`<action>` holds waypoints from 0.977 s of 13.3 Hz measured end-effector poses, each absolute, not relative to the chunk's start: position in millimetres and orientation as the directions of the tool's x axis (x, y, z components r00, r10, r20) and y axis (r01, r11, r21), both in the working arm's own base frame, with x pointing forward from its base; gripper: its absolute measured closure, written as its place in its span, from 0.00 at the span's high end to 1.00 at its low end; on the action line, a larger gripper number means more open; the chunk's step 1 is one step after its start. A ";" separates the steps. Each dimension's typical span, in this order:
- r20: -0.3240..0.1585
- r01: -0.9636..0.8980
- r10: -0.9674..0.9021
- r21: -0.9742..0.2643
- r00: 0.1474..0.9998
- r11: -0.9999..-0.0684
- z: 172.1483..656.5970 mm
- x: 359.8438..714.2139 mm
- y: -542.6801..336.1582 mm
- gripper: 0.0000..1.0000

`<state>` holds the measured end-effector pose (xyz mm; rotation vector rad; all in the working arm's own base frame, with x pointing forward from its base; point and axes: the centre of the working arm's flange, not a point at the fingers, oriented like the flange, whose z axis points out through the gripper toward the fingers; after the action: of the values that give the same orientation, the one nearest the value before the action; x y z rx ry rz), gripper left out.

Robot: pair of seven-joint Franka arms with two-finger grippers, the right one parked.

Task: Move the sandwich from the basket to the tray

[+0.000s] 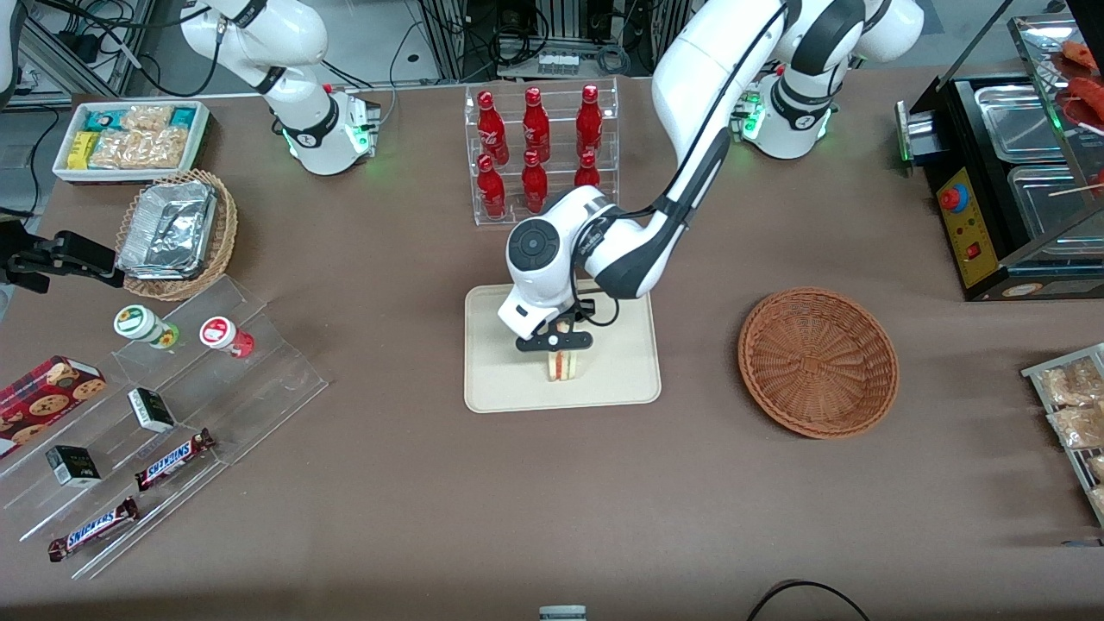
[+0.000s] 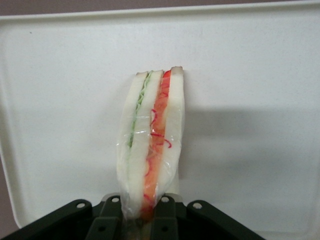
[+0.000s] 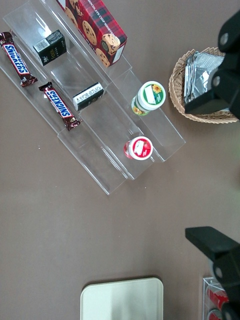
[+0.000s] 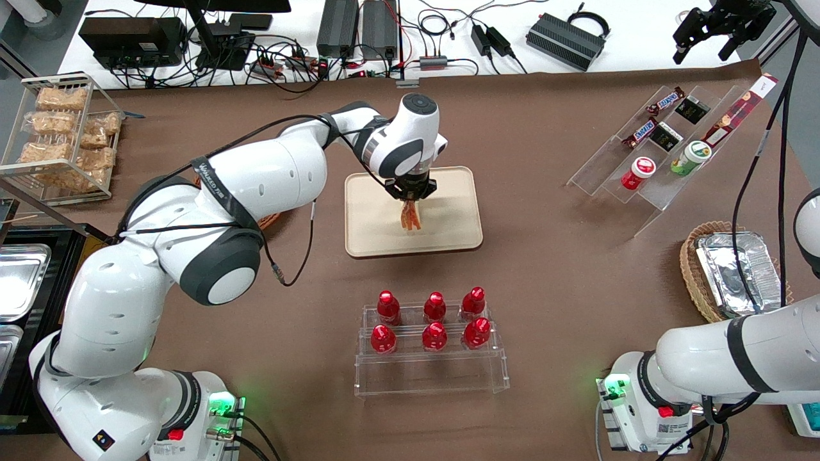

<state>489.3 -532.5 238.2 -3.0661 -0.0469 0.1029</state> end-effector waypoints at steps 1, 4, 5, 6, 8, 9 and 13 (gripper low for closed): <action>-0.068 0.024 0.029 -0.076 0.997 -0.997 233.7 486.3 -535.0 0.18; -0.069 0.017 0.022 -0.078 0.997 -0.997 231.4 480.5 -540.1 0.37; -0.068 0.017 0.022 -0.077 0.997 -0.997 231.8 480.8 -540.2 0.46; -0.065 0.018 0.023 -0.075 0.998 -0.997 233.7 482.2 -540.4 0.57; -0.051 0.024 0.028 -0.065 0.998 -0.998 244.9 487.9 -541.0 0.79; -0.045 0.029 0.032 -0.063 0.998 -0.998 255.8 491.6 -540.0 0.88; -0.016 0.085 0.086 -0.043 0.996 -0.995 330.2 517.3 -513.3 1.00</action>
<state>517.3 -513.3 330.2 -3.0961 -0.1322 0.0277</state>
